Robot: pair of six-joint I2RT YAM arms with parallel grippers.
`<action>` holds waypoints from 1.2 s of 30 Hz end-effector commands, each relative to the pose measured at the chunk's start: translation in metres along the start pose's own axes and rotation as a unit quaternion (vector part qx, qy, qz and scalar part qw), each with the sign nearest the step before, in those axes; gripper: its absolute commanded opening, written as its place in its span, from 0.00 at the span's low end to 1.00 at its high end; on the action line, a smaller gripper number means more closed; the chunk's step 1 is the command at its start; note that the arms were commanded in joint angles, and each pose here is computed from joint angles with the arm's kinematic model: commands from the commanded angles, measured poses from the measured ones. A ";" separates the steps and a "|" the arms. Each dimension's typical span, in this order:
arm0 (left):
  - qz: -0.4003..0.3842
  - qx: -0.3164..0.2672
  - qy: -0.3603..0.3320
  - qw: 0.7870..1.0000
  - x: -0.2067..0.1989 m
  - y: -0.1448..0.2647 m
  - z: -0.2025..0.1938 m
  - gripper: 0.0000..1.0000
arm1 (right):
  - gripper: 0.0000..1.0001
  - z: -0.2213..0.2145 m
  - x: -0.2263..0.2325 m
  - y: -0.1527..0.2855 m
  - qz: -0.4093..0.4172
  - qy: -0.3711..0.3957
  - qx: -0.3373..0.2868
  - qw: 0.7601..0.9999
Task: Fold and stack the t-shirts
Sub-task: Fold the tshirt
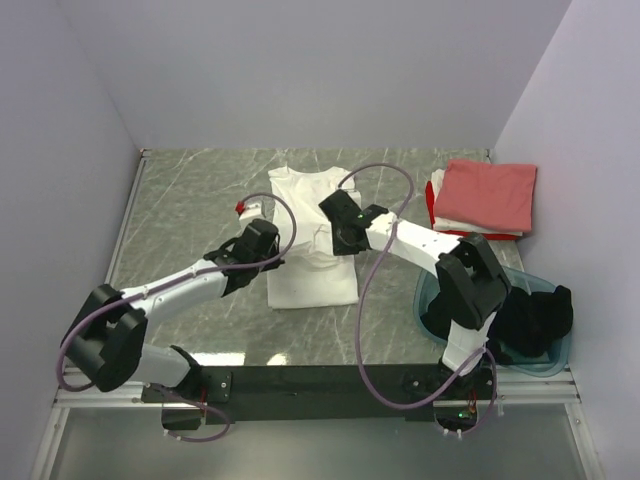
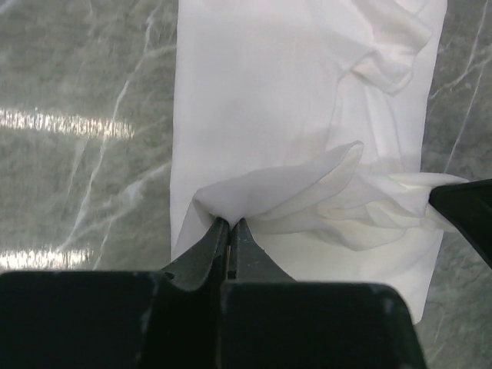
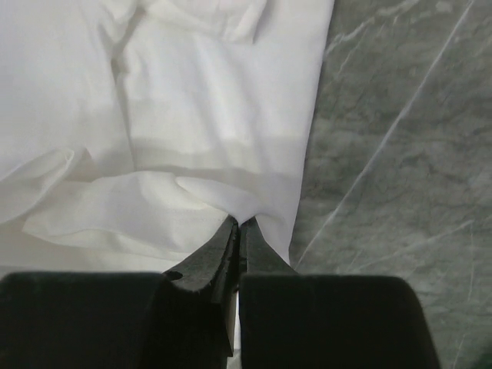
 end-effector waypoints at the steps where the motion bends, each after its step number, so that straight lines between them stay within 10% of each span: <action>1: -0.043 -0.033 -0.006 0.999 -0.019 -0.010 0.031 0.00 | 0.00 0.027 -0.002 -0.002 0.005 0.003 -0.021 1.000; 27: -0.019 -0.033 -0.040 0.998 -0.009 -0.084 0.052 0.02 | 0.00 0.064 -0.015 -0.042 0.004 -0.012 -0.005 1.000; 36: -0.005 -0.078 -0.022 0.997 -0.019 -0.065 0.084 0.78 | 0.46 0.079 -0.022 -0.003 0.010 -0.015 -0.041 0.999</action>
Point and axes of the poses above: each gripper's point midway between its finger pads, its own y axis back along the fingers, its own x axis along the line the jaws close on, z = x × y, the point moved 7 cm from there along y, back along the fingers, and after that the axes turned 2 degrees about y, right-handed, at the moved point
